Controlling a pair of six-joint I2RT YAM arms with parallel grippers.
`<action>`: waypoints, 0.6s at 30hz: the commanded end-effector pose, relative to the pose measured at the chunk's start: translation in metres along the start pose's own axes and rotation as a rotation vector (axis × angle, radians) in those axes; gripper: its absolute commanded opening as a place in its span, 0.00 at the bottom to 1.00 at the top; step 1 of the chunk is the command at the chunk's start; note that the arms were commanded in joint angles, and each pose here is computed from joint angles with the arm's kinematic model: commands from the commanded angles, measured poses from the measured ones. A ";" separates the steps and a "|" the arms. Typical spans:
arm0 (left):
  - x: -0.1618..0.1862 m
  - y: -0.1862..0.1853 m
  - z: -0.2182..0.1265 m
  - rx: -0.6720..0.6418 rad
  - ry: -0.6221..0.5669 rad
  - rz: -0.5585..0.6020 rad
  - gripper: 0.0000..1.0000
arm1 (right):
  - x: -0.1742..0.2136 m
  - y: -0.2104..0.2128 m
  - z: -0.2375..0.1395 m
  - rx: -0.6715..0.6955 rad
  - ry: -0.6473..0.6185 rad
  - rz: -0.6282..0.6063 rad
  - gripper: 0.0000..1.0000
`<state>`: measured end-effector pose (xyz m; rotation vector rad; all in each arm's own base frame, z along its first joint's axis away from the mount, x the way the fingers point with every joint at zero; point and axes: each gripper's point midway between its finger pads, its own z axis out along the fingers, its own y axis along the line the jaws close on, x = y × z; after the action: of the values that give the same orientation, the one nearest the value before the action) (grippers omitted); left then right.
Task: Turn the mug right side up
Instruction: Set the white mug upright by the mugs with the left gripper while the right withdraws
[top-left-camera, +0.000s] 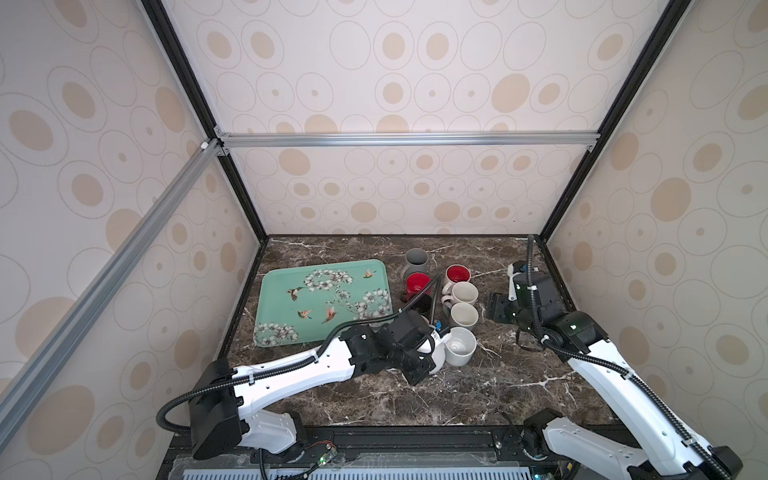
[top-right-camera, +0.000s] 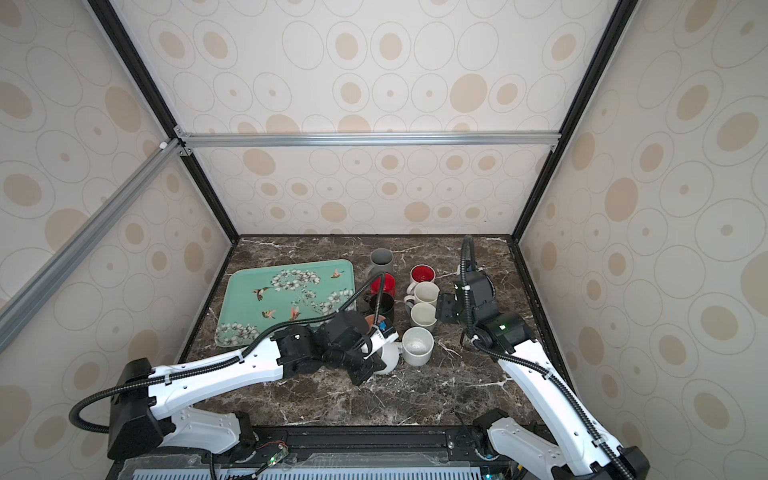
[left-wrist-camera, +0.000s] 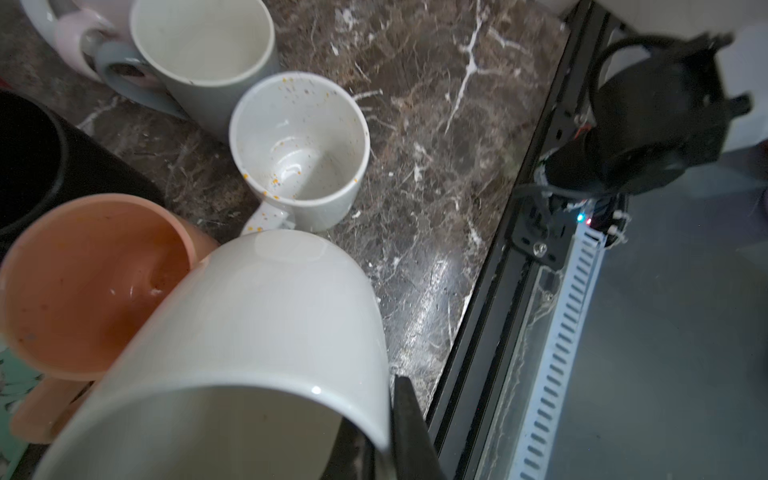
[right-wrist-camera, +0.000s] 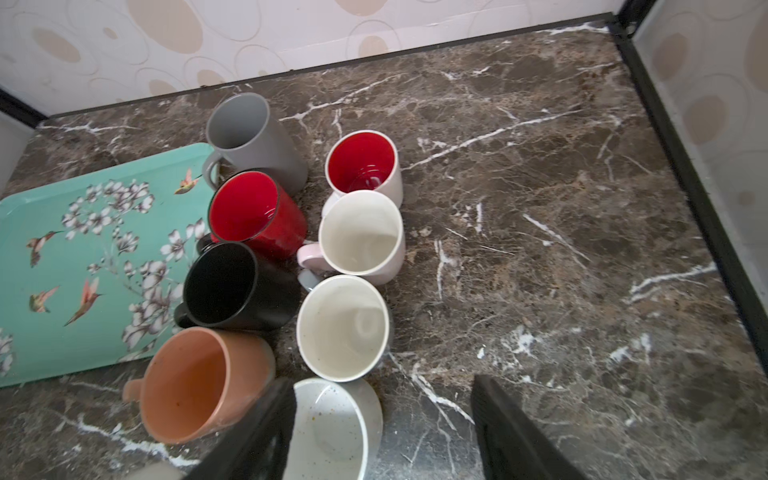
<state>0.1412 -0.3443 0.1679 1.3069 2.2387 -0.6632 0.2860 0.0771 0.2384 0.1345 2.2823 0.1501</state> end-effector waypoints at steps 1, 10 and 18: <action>-0.001 0.001 -0.004 -0.081 0.034 0.138 0.01 | 0.006 -0.028 -0.003 0.122 -0.017 -0.029 0.76; 0.017 0.014 0.039 -0.150 0.133 0.167 0.02 | 0.024 -0.079 0.009 0.315 -0.061 0.000 0.99; 0.019 0.025 0.061 -0.204 0.200 0.197 0.11 | 0.043 -0.108 0.022 0.363 -0.028 0.084 1.00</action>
<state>0.1492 -0.3412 0.0795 1.5320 2.3415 -0.2559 0.2684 -0.0160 0.1778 0.3870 2.2775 -0.2269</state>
